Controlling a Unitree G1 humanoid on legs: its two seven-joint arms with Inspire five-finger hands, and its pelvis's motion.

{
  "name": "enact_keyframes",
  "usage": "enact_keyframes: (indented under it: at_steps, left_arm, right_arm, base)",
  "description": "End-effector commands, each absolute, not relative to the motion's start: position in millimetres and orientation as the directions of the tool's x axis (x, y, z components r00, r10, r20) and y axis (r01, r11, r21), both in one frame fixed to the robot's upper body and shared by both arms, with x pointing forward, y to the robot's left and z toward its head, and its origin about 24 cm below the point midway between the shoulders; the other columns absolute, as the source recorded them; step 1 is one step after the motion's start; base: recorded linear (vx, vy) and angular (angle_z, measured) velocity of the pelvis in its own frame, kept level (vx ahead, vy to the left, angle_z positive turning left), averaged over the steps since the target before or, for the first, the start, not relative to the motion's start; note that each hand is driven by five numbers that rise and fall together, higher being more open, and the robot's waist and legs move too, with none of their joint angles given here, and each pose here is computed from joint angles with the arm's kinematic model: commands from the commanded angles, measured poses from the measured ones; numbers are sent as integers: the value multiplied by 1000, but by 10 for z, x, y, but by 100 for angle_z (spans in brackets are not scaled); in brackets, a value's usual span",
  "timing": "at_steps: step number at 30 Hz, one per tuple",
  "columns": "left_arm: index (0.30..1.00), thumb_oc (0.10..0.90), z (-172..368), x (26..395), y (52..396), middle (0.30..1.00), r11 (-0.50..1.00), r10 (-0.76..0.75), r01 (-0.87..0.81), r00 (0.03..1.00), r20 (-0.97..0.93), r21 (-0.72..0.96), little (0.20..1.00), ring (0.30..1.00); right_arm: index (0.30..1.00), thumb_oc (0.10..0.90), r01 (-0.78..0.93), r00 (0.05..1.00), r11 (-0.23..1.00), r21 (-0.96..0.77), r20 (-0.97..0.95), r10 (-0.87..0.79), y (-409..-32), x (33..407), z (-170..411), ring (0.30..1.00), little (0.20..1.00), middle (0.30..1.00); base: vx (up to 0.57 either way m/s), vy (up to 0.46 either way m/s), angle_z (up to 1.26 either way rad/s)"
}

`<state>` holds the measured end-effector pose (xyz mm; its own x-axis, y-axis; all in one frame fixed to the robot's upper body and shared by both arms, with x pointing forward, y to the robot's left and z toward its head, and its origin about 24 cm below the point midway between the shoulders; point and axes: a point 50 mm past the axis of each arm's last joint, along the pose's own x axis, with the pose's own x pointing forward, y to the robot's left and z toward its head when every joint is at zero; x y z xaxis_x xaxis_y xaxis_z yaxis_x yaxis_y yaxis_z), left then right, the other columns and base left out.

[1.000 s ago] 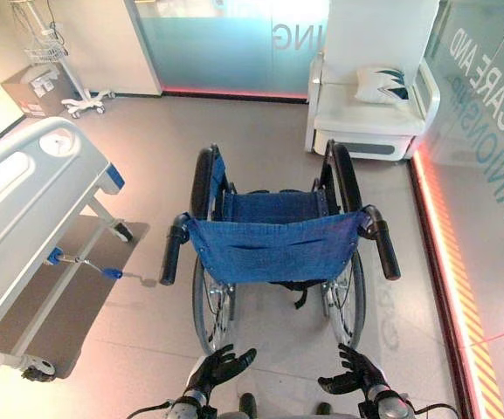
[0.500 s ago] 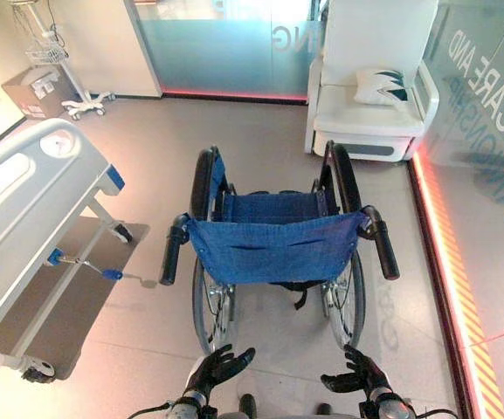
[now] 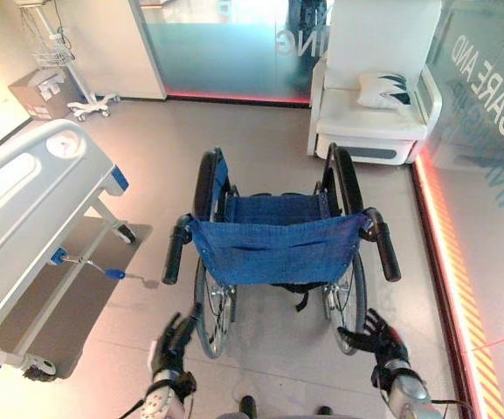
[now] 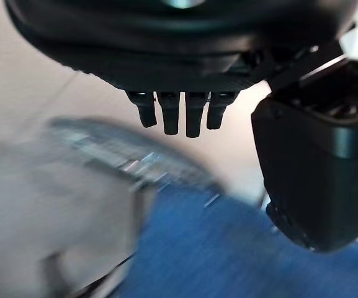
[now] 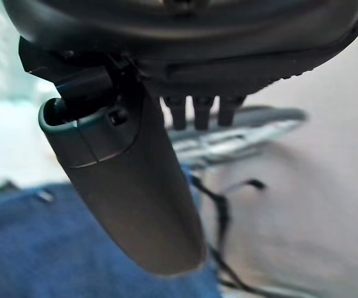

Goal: Push the wheelchair next to the bed

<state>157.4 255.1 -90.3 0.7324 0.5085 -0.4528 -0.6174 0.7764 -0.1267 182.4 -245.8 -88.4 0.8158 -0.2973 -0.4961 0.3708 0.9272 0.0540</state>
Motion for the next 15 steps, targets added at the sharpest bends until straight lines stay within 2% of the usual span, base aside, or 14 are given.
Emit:
enact_keyframes:
  at_steps: [1, 3, 5, 11, 15]
  left_arm:
    - [900, 800, -178, 2101, 2842, 900, 764, 627, -625, 778, -44, -158, 900, 900]
    - [900, 800, 56, 2211, 2872, 900, 789, 612, -602, 788, 68, -123, 900, 900]
    - [900, 800, 131, 2247, 2877, 900, 793, 608, -599, 788, 98, -106, 900, 900]
    - [900, 800, 598, 2402, 3014, 900, 800, 586, -597, 759, 283, -57, 900, 900]
    - [900, 800, 836, 2497, 2949, 900, 866, 480, -498, 799, 361, -47, 900, 900]
  right_arm:
    - [900, 800, 482, 876, 862, 158, -87, -474, -2860, 2355, -90, 900, 900, 900]
    - [900, 800, 479, 871, 859, 182, 22, -490, -2966, 2459, 181, 900, 900, 900]
    - [900, 800, 471, 871, 864, 178, 59, -487, -2997, 2496, 279, 900, 900, 900]
    - [900, 800, 404, 873, 913, 63, 272, -405, -3012, 2713, 841, 900, 900, 900]
    - [900, 800, 364, 876, 931, 29, 329, -353, -2940, 2770, 1021, 900, 900, 900]
  base:
    - [20, 34, 0]
    - [10, 46, 0]
    - [-6, 44, -1]
    - [-15, 51, -2]
    - [-1, 3, 1]
